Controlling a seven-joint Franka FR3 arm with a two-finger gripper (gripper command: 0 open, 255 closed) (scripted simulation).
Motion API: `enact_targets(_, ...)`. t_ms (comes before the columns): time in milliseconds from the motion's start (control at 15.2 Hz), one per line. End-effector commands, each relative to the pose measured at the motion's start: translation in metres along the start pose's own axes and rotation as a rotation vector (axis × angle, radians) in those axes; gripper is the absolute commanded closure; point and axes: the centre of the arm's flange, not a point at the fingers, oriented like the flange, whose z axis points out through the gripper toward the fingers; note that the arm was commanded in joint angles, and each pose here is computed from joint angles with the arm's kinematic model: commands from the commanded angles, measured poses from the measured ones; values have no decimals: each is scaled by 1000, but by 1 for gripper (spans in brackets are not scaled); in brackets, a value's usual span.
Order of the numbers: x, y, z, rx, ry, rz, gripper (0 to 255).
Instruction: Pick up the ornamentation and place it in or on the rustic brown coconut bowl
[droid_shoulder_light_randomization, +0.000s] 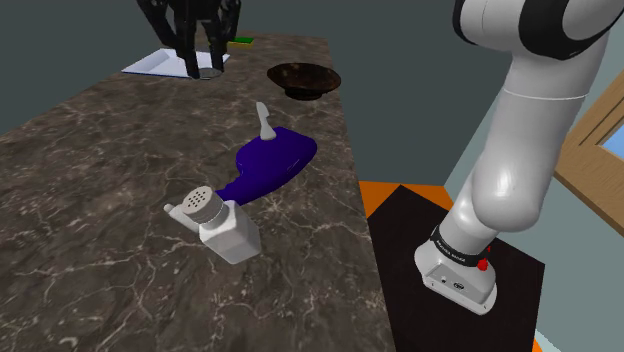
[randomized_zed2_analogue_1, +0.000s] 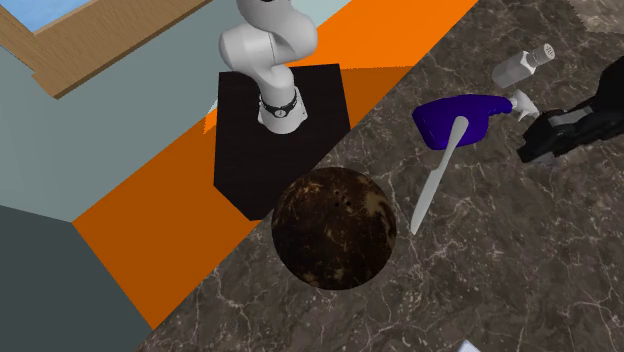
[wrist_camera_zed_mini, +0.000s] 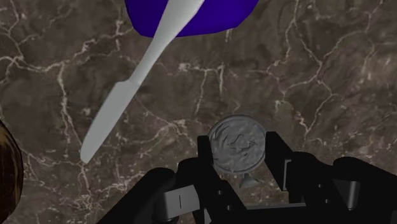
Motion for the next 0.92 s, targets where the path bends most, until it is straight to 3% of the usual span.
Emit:
enact_targets(0, 1, 27, 1, 1, -1, 0, 255)
enact_targets(858, 16, 198, -7, 1, -1, 0, 255)
